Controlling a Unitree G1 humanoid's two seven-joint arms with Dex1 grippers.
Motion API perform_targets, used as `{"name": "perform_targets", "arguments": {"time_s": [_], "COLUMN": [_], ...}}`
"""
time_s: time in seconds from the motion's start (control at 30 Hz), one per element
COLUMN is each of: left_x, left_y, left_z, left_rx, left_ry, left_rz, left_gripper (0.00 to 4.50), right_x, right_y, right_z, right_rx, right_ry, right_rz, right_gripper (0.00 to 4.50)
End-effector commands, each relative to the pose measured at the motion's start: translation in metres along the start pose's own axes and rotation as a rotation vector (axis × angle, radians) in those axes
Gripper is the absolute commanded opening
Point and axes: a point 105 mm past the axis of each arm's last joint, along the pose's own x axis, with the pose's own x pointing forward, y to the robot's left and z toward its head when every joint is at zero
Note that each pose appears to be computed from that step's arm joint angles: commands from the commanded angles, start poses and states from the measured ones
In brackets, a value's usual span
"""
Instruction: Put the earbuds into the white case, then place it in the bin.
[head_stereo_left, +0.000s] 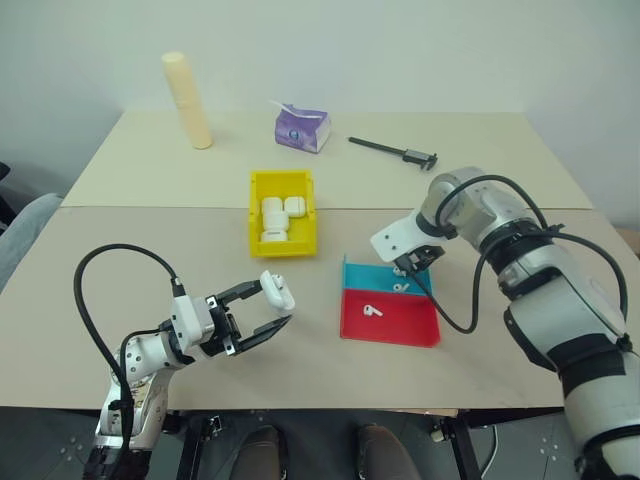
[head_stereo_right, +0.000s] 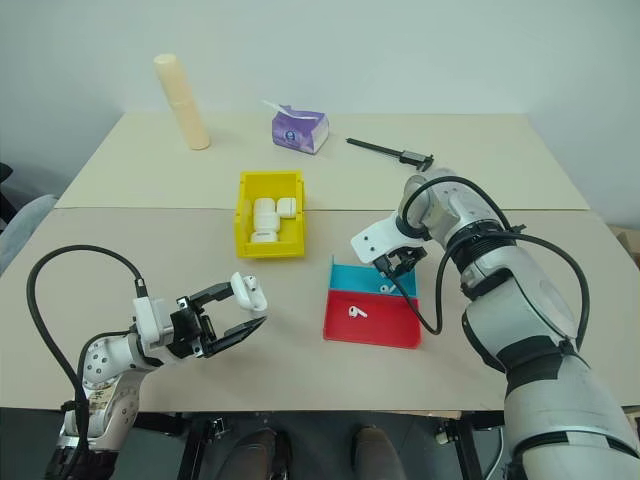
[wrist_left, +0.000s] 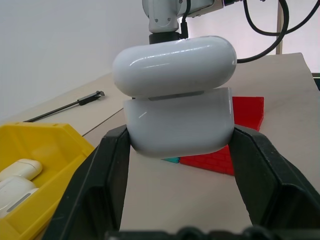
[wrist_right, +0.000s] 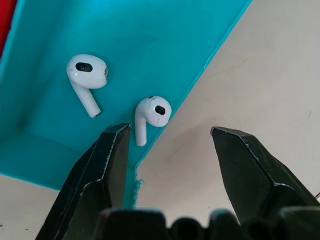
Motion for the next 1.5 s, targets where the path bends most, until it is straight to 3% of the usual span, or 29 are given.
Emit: {"name": "perform_targets", "arguments": {"time_s": [0.03,0.27,0.4,1.17,1.27,1.5], "left_x": [0.004,0.006,0.006,0.006,0.006,0.007], "left_y": [0.000,0.001,0.001,0.000,0.000,0.001], "left_z": [0.012,0.010,0.010,0.008,0.008,0.008], "left_rx": [0.054,0.056,0.059,0.068,0.068,0.070], "left_ry": [-0.031,-0.030,-0.025,-0.016,-0.016,-0.014], "left_rz": [-0.013,-0.019,-0.021,-0.015,-0.016,-0.017], "left_gripper": [2.71,2.71,2.71,2.71,2.71,2.71], "right_x": [-0.010,-0.007,-0.004,0.005,0.006,0.007], "right_y": [-0.008,-0.005,-0.003,0.003,0.003,0.004], "right_z": [0.005,0.008,0.006,0.004,0.006,0.004], "right_rx": [-0.024,-0.035,-0.028,-0.072,-0.068,-0.066], "right_ry": [-0.025,-0.040,-0.036,-0.014,-0.028,-0.028], "right_rz": [-0.034,-0.027,-0.026,-0.013,-0.016,-0.018], "right_gripper": [3.09,3.09,2.19,2.19,1.67,1.67]}}
